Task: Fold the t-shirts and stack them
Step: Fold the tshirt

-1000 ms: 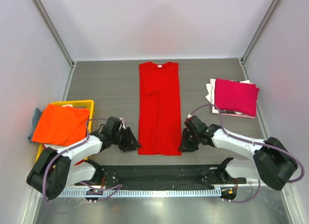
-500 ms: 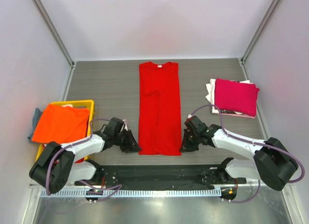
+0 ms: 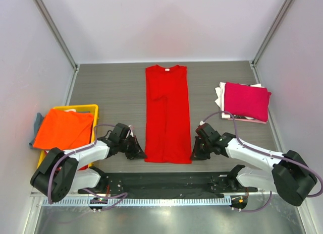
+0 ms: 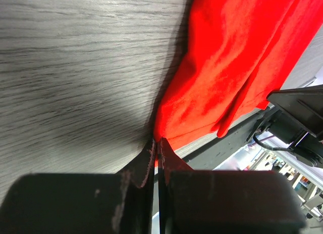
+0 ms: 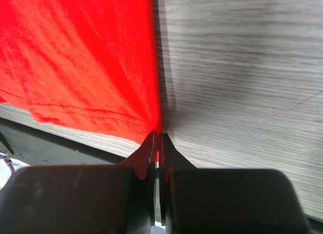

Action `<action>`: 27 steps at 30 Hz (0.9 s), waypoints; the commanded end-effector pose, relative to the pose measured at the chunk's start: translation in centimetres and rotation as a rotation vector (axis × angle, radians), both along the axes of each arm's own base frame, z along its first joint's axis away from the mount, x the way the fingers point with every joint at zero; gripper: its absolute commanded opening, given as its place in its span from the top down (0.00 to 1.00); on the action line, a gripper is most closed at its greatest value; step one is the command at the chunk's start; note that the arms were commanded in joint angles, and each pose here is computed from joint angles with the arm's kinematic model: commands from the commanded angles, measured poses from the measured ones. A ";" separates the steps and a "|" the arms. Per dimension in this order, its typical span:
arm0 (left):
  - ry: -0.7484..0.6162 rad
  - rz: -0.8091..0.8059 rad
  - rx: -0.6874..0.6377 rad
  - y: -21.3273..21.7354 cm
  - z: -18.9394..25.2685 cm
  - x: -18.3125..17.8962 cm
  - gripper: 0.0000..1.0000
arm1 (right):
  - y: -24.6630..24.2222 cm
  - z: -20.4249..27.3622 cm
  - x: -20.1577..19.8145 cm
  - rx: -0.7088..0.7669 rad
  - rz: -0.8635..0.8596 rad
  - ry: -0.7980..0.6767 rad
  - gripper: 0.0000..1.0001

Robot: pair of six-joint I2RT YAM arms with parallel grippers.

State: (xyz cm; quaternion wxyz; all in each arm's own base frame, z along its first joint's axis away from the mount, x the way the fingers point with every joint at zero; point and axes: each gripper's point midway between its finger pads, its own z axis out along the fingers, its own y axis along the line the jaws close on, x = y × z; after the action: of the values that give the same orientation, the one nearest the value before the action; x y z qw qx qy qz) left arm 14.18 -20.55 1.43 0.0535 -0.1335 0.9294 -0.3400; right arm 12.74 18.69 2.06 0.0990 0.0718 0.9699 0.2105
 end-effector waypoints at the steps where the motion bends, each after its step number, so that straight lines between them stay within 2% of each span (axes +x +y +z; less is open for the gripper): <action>1: 0.019 0.004 0.061 1.1 -1.4 -0.7 1.00 | -0.8 -0.3 -0.7 -0.029 -0.010 0.015 0.98; 6: 0.019 0.003 0.024 0.6 -0.7 -0.7 1.00 | -0.4 0.1 -0.2 -0.024 -0.001 0.006 0.99; 13: -0.049 0.088 -0.125 -1.3 3.9 1.1 1.00 | 0.9 3.8 3.3 0.022 -0.011 -0.093 0.99; 17: -0.126 0.143 -0.192 -2.5 7.4 3.9 1.00 | 1.2 5.8 5.6 0.052 -0.026 -0.136 0.99; 19: -0.130 0.163 -0.194 -2.7 7.9 4.9 1.00 | 0.8 6.5 7.0 0.069 -0.051 -0.148 0.99; 22: -0.139 0.213 -0.232 -3.0 8.8 7.5 1.00 | 0.0 7.3 9.6 0.057 -0.069 -0.179 0.99; 23: -0.179 0.224 -0.262 -3.3 9.8 8.9 1.00 | 0.1 8.3 10.7 0.060 -0.058 -0.212 0.99; 27: -0.241 0.302 -0.254 -2.8 10.7 13.2 1.00 | 0.0 9.5 14.7 0.054 -0.064 -0.243 0.99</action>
State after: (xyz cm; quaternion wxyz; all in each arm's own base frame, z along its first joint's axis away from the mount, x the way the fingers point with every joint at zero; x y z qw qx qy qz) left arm 23.14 -22.87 9.07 0.1397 -0.2303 0.8642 -0.4251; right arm 24.24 18.18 8.97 0.1807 0.1106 0.9512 0.2245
